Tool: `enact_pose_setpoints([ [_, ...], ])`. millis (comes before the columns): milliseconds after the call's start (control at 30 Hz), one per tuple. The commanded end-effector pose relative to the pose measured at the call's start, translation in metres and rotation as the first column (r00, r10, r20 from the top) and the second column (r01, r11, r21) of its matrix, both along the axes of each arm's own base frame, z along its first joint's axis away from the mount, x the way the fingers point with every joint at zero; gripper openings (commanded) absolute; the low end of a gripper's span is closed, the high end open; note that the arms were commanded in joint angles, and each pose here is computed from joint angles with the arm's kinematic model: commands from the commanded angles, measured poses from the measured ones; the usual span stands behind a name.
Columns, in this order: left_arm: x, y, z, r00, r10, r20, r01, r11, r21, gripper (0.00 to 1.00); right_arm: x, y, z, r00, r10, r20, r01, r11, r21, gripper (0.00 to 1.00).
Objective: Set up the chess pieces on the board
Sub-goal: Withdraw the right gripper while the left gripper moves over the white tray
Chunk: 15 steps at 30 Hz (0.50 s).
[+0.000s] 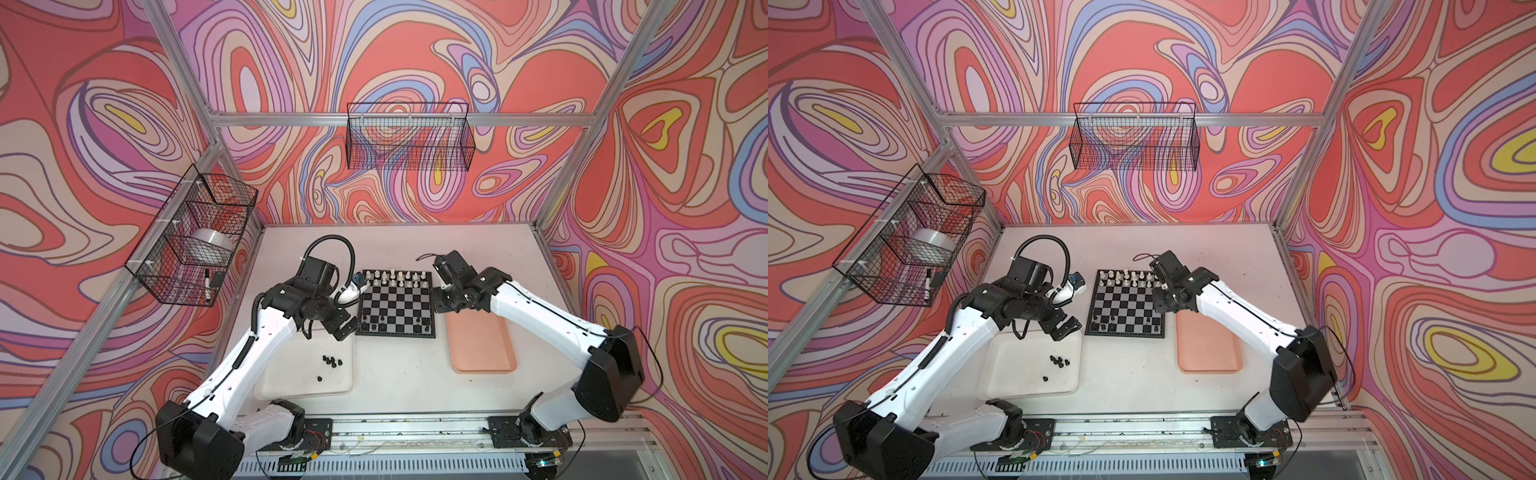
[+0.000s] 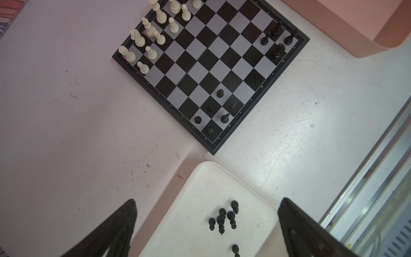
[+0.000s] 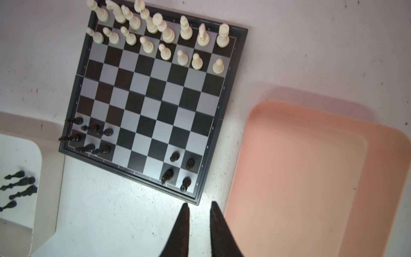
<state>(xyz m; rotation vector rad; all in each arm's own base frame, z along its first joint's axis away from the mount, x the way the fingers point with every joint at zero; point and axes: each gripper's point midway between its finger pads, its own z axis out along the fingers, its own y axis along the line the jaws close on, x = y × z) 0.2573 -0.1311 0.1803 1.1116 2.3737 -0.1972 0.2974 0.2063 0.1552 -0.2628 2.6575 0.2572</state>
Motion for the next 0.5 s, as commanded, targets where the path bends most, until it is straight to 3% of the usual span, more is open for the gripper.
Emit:
enact_pose_setpoints([
  [0, 0.008, 0.012, -0.007, 0.997, 0.022, 0.068, -0.027, 0.997, 0.067, 1.0, -0.014, 0.002, 0.002, 1.0, 0.019, 0.017, -0.02, 0.998, 0.06, 0.17],
  [200, 0.007, 0.024, -0.011, 0.995, 0.058, 0.078, -0.066, 0.993, 0.102, 1.0, -0.03, -0.005, 0.0, 0.998, 0.046, 0.032, -0.048, 0.996, 0.08, 0.17],
  [467, 0.002, 0.053, -0.005, 0.983, 0.183, 0.012, -0.183, 0.982, 0.04, 0.96, -0.034, 0.002, 0.002, 0.994, 0.1, 0.044, -0.104, 0.989, 0.107, 0.17],
])
